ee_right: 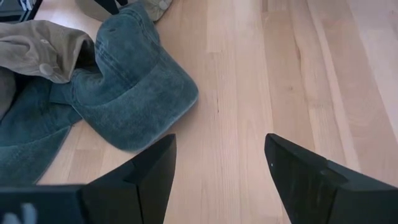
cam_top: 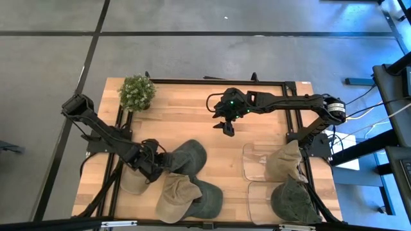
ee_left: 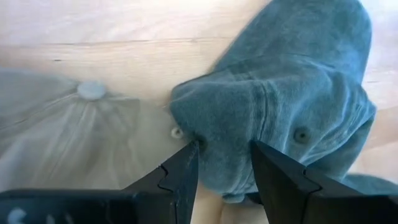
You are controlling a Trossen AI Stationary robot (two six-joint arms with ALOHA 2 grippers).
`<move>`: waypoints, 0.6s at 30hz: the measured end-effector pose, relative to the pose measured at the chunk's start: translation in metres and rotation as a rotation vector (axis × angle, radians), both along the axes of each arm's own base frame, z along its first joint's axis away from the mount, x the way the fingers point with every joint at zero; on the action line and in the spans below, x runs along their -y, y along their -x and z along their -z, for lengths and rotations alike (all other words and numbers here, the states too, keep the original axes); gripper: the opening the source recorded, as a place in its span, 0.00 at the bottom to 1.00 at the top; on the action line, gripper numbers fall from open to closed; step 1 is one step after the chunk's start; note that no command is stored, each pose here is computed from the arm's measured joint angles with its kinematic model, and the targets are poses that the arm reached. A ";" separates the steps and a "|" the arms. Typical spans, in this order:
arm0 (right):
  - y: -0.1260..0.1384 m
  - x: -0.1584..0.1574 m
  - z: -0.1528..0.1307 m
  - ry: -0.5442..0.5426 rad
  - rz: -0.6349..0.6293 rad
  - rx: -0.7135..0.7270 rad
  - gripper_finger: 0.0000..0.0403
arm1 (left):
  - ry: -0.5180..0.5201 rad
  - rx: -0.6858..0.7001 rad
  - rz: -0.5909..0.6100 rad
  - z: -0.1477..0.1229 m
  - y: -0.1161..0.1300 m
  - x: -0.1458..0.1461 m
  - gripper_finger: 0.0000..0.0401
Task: Pick & Place hat
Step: Put the top black cap into the bottom transparent bin
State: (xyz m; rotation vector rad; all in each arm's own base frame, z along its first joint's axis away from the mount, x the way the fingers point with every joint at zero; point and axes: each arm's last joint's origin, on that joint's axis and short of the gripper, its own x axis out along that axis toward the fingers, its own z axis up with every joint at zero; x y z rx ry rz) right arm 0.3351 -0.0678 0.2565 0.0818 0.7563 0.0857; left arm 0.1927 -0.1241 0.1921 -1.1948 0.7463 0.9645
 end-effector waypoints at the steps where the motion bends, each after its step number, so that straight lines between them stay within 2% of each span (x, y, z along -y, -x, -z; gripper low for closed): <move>1: 0.000 0.000 0.000 -0.001 0.001 0.000 0.61 | 0.000 0.007 -0.003 0.000 -0.001 0.000 0.36; 9: 0.000 0.000 0.000 -0.001 0.002 0.002 0.61 | -0.049 -0.011 0.055 0.007 -0.005 0.001 0.36; 15: -0.001 0.000 -0.001 0.001 0.003 0.009 0.61 | -0.050 -0.044 0.025 0.018 -0.009 0.004 0.35; 18: -0.001 0.000 -0.001 0.002 0.003 0.013 0.61 | -0.047 -0.051 0.016 0.020 -0.009 0.005 0.31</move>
